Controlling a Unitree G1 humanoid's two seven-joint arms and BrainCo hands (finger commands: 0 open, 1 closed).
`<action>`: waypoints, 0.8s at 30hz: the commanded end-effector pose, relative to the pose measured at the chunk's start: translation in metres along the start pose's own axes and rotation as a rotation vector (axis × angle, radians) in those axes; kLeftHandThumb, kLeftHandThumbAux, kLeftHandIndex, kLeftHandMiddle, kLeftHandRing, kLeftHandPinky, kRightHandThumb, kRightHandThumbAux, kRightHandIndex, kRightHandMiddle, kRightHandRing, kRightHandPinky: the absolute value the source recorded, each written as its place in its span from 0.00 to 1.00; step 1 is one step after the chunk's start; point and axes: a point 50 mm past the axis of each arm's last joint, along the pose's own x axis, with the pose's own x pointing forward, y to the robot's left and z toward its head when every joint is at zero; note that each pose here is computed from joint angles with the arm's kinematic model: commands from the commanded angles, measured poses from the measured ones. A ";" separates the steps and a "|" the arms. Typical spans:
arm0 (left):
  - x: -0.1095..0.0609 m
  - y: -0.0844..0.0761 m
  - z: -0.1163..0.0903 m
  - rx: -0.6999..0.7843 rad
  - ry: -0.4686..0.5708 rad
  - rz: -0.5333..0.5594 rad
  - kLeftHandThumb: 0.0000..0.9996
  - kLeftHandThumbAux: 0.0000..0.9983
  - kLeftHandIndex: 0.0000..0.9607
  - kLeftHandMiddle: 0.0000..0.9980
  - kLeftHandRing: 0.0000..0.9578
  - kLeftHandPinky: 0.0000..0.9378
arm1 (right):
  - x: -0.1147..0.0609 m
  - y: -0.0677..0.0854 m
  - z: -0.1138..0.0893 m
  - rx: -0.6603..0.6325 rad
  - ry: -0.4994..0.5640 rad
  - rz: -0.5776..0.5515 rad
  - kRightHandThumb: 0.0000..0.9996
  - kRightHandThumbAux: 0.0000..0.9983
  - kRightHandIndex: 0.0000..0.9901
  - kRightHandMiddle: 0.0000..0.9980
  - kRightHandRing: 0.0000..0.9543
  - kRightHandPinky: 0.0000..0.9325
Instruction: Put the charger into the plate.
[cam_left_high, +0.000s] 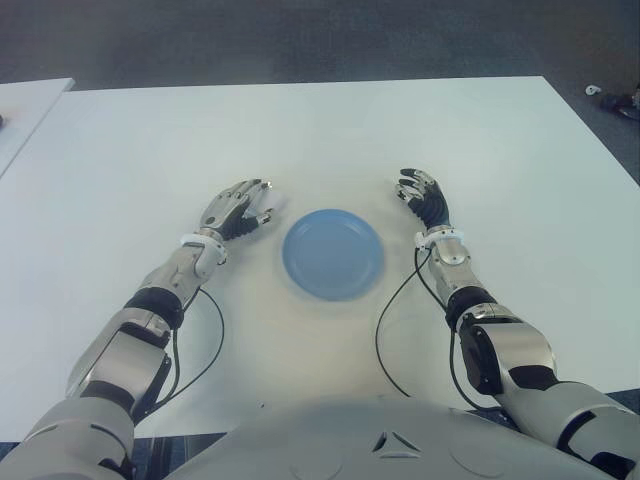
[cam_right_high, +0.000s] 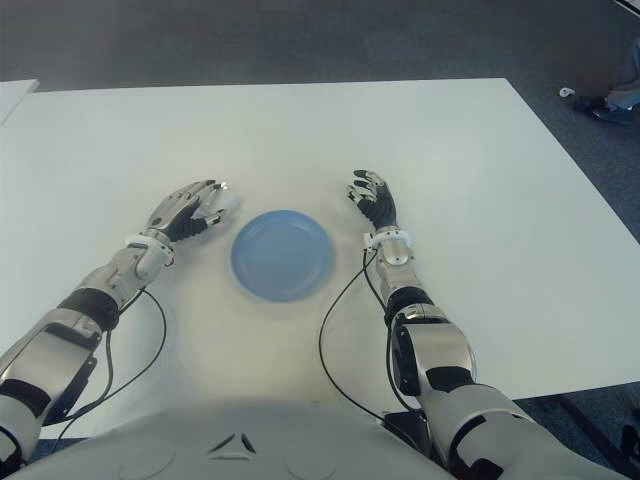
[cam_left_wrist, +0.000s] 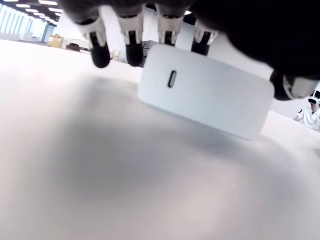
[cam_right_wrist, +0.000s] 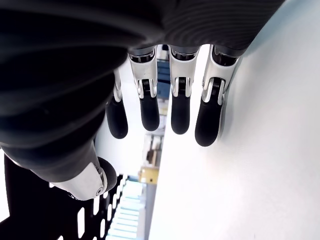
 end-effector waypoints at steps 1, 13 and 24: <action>-0.004 -0.001 -0.004 -0.002 0.014 0.005 0.27 0.18 0.00 0.00 0.00 0.00 | -0.022 0.007 -0.036 -0.008 0.171 0.029 0.02 0.72 0.25 0.22 0.24 0.27; -0.002 -0.001 -0.002 -0.015 0.011 0.031 0.29 0.19 0.00 0.00 0.00 0.00 | -0.023 0.006 -0.037 -0.016 0.178 0.035 0.01 0.70 0.23 0.23 0.24 0.27; -0.001 -0.003 0.002 -0.034 0.006 0.072 0.30 0.19 0.00 0.00 0.00 0.00 | -0.023 0.005 -0.038 -0.019 0.189 0.041 0.00 0.68 0.22 0.23 0.25 0.27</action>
